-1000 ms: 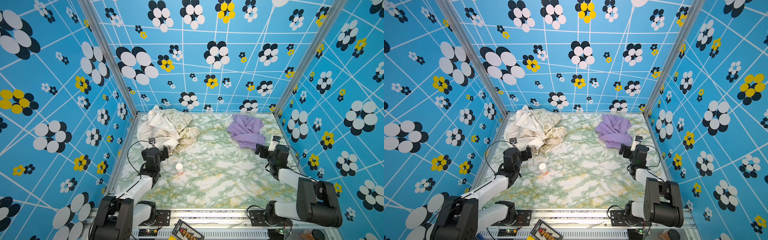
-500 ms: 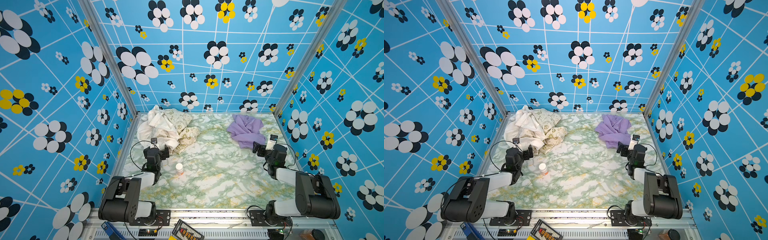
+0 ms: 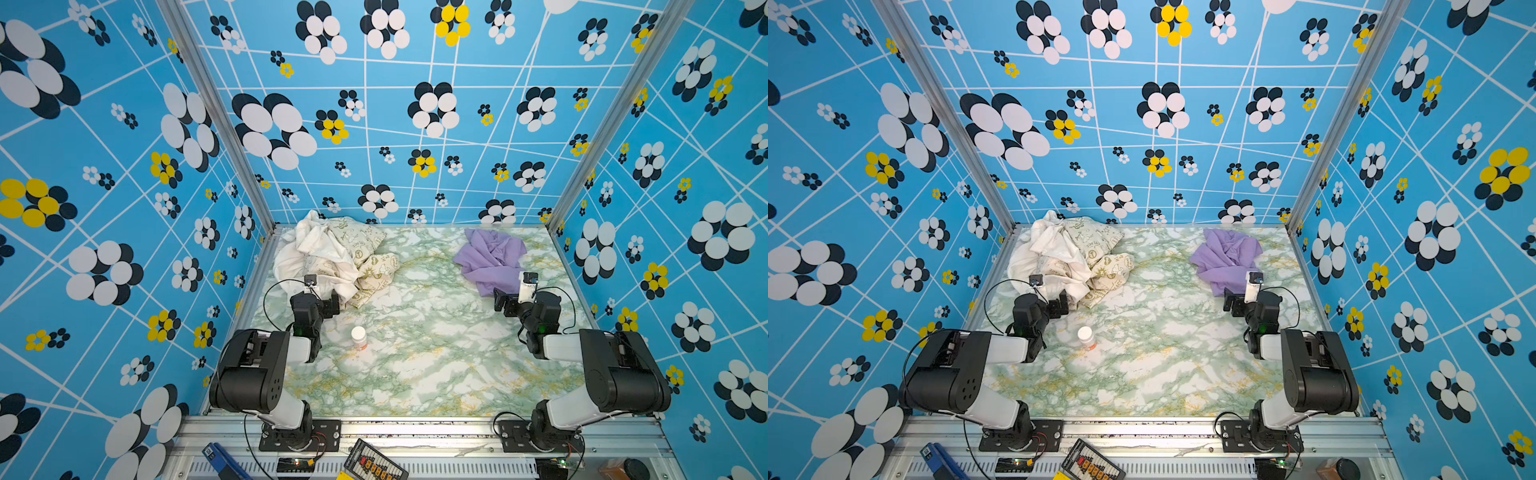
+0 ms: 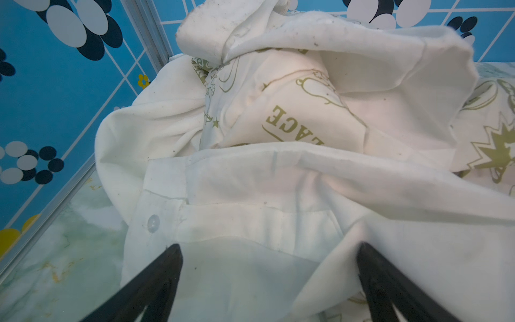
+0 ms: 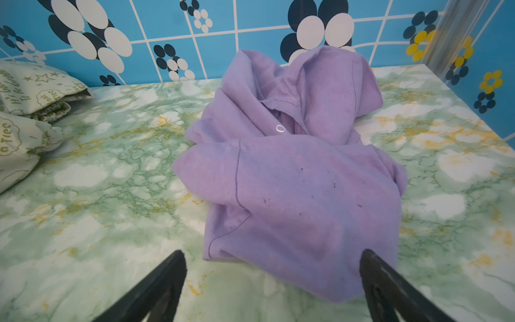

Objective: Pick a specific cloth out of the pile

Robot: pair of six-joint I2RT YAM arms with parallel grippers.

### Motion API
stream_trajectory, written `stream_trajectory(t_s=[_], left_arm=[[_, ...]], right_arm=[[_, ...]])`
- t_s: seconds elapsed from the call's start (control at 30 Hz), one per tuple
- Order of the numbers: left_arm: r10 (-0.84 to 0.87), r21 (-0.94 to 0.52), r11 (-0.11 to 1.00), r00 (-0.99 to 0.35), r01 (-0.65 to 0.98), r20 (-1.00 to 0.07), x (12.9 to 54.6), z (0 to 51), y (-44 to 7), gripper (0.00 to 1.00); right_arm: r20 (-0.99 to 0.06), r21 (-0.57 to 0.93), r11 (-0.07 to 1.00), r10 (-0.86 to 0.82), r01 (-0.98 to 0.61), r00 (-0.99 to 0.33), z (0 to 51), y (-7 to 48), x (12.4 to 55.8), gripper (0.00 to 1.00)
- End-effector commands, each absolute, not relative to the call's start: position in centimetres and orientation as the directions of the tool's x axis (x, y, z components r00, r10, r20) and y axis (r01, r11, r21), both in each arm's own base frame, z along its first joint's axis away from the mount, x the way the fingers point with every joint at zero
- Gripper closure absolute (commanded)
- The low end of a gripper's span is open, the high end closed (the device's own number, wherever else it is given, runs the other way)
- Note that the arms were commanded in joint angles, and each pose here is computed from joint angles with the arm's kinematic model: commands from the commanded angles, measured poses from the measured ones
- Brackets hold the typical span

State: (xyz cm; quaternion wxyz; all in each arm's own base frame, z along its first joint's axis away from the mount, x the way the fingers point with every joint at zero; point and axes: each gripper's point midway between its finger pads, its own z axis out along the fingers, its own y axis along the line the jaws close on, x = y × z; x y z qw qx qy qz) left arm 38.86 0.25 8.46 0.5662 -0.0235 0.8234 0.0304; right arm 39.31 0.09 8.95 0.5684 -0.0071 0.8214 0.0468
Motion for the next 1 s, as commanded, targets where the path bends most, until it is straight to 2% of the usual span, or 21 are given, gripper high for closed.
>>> stream_trajectory(t_s=[0.0, 0.07, 0.97], left_arm=[[0.002, 0.023, 0.998, -0.316, -0.063, -0.949, 39.71, 9.7, 0.22, 0.01], [0.002, 0.022, 0.998, -0.318, -0.062, -0.948, 39.67, 9.67, 0.2, 0.01], [0.002, 0.023, 0.998, -0.319, -0.061, -0.948, 39.66, 9.61, 0.18, 0.01]], right_arm=[[-0.945, 0.049, 0.998, 0.036, -0.034, -0.326, 9.4, -0.33, 39.54, 0.01], [-0.94, 0.038, 0.999, 0.042, 0.018, -0.339, 9.29, -1.01, 39.58, 0.01], [-0.94, 0.032, 0.999, 0.038, 0.021, -0.338, 9.32, -0.95, 39.62, 0.01]])
